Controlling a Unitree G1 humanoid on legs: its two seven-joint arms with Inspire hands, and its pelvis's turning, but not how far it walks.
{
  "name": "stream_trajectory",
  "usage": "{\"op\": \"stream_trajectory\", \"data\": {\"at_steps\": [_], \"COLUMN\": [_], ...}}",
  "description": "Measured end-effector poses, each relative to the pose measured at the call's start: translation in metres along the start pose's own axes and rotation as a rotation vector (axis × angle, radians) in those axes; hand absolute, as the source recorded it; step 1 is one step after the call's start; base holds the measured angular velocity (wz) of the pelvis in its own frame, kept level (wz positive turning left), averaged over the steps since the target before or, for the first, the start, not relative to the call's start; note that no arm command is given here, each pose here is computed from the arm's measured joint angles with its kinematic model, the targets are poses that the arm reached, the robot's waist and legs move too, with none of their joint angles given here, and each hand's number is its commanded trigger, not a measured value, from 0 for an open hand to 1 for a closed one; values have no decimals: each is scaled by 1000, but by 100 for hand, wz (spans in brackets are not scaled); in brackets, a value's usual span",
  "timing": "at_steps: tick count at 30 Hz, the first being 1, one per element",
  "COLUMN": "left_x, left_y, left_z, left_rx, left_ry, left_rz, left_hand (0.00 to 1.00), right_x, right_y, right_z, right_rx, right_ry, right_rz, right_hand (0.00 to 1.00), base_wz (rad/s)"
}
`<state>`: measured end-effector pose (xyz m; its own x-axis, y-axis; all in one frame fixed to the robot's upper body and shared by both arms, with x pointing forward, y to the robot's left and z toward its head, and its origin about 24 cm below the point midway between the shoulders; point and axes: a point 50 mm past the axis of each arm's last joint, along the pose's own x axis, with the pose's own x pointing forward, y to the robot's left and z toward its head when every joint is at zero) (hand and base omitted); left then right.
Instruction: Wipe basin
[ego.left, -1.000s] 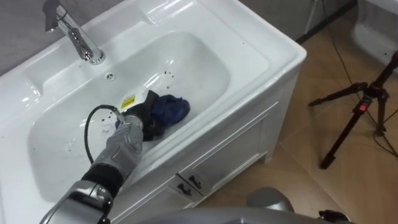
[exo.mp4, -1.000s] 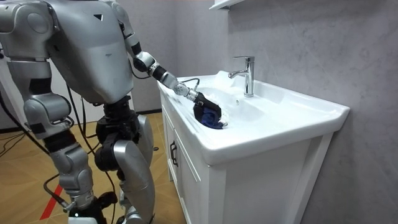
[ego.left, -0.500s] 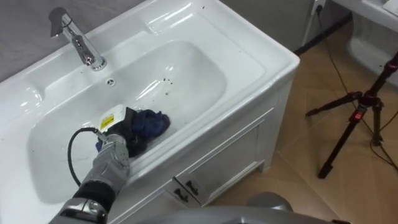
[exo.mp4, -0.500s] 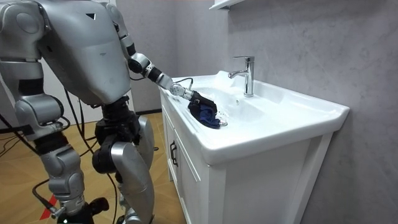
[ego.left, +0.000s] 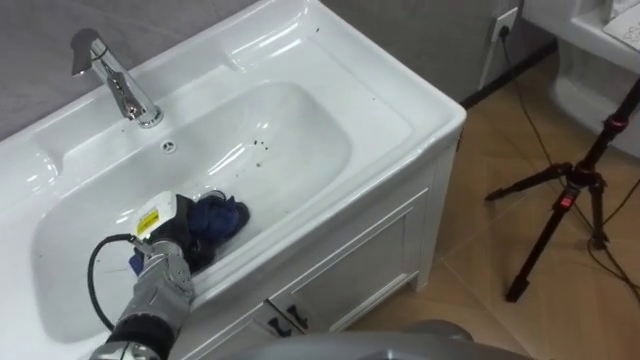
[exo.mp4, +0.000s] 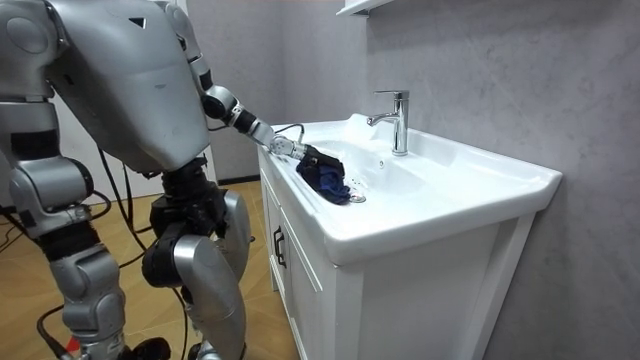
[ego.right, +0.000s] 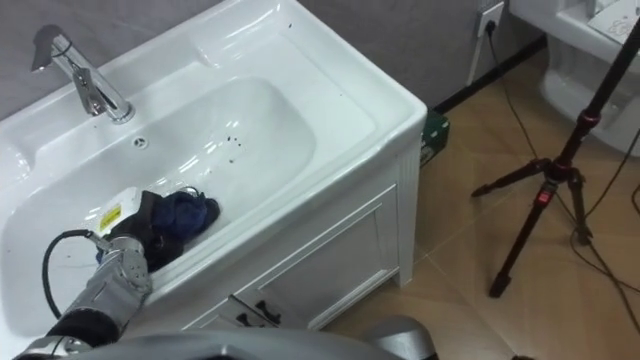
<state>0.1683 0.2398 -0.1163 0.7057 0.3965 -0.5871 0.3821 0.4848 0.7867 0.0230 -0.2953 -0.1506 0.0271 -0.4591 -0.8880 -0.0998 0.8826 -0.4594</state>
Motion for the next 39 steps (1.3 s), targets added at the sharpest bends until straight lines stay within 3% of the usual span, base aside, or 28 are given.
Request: {"op": "stream_trajectory", "data": {"at_steps": [10, 18, 21, 26, 29, 33, 39], "left_x": [-1, 10, 20, 43, 49, 53, 54], "left_y": [8, 28, 45, 95, 115, 135, 162], "left_z": [-30, -17, -10, 10, 24, 36, 62], "left_rx": [17, -101, -146, -183, -238, -280, -450], "left_ry": [101, 101, 107, 116, 126, 126, 100], "left_rz": [49, 130, 199, 284, 329, 376, 455], "left_hand": [100, 100, 100, 100, 100, 100, 100], "right_x": [0, 0, -1, -3, -6, -10, -22], "right_y": [3, 8, 10, 14, 16, 22, 36], "right_z": [-4, 4, 9, 39, 58, 77, 116], "right_rx": [79, 119, 139, 132, 124, 161, 234], "right_ry": [-9, -43, -56, -117, -158, -189, -295], "right_rz": [4, 40, 57, 73, 73, 71, 92], "right_hand": [0, 0, 0, 0, 0, 0, 0], "base_wz": [8, 8, -3, -4, -1, 7, 10]}}
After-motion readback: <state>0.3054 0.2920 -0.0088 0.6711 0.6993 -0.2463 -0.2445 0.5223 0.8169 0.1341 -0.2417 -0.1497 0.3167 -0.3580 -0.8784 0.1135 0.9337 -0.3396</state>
